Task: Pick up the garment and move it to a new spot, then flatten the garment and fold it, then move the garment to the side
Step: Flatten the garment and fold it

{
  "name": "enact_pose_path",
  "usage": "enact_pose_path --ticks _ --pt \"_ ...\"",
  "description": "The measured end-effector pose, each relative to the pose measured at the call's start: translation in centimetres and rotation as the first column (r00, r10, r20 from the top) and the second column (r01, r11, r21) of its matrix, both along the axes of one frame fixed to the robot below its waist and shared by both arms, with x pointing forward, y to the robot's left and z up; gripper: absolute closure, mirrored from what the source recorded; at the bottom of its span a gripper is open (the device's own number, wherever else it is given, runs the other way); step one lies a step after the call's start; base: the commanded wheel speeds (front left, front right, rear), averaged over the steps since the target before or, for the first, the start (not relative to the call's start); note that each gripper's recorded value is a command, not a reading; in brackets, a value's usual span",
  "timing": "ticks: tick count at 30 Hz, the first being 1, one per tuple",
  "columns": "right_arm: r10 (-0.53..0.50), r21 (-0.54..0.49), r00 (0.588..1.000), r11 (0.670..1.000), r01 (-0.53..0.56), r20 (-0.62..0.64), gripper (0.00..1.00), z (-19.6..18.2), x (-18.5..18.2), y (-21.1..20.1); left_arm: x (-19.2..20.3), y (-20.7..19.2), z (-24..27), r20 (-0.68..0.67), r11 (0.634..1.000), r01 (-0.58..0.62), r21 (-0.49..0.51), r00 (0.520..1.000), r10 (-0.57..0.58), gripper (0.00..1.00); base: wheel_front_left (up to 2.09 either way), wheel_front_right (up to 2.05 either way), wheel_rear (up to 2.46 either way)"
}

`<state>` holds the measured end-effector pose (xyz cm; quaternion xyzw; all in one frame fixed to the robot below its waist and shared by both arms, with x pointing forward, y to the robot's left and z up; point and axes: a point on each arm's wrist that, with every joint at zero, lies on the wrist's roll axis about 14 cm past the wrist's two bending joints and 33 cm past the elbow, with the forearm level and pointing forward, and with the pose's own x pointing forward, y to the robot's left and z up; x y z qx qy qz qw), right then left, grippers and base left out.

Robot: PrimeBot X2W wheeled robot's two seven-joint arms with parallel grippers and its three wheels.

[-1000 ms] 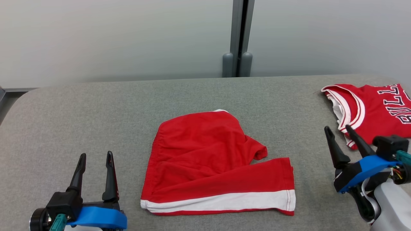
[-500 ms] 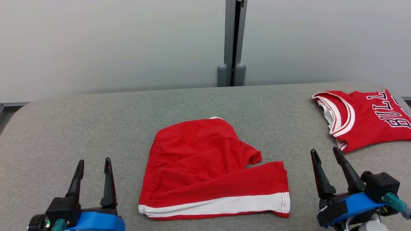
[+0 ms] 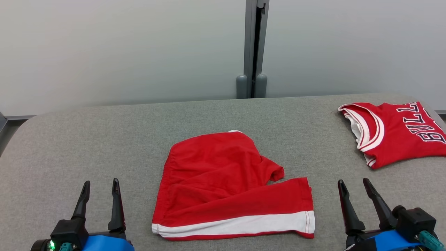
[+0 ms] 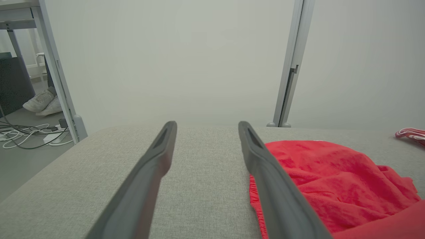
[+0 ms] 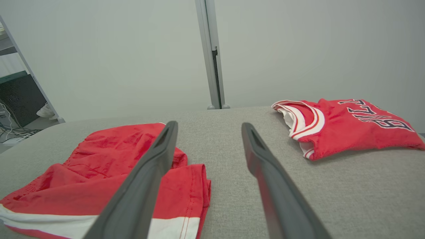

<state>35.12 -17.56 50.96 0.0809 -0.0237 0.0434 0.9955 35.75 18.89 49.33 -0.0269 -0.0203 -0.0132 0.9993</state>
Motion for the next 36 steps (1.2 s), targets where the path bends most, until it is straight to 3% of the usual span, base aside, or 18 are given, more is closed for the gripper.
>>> enact_pose_path --ticks 14,25,36 --pt "0.011 0.005 0.999 1.0 -0.01 -0.052 0.0 -1.0 -0.3 0.5 -0.4 0.4 -0.4 -0.012 1.0 -0.011 0.0 1.0 0.011 0.0 0.0 0.0 0.0" --pt "0.066 0.011 0.961 0.998 -0.065 -0.269 0.0 -7.9 -1.3 2.0 -1.0 -2.9 -4.3 -0.136 0.995 0.083 -0.049 0.987 -0.089 0.0 0.0 0.0 0.0" --pt "0.131 0.033 0.924 0.991 -0.128 -0.36 0.0 -11.2 -1.3 3.9 -2.6 -6.3 -8.6 -0.277 0.981 0.177 -0.082 0.941 -0.193 0.0 0.0 0.0 0.0"
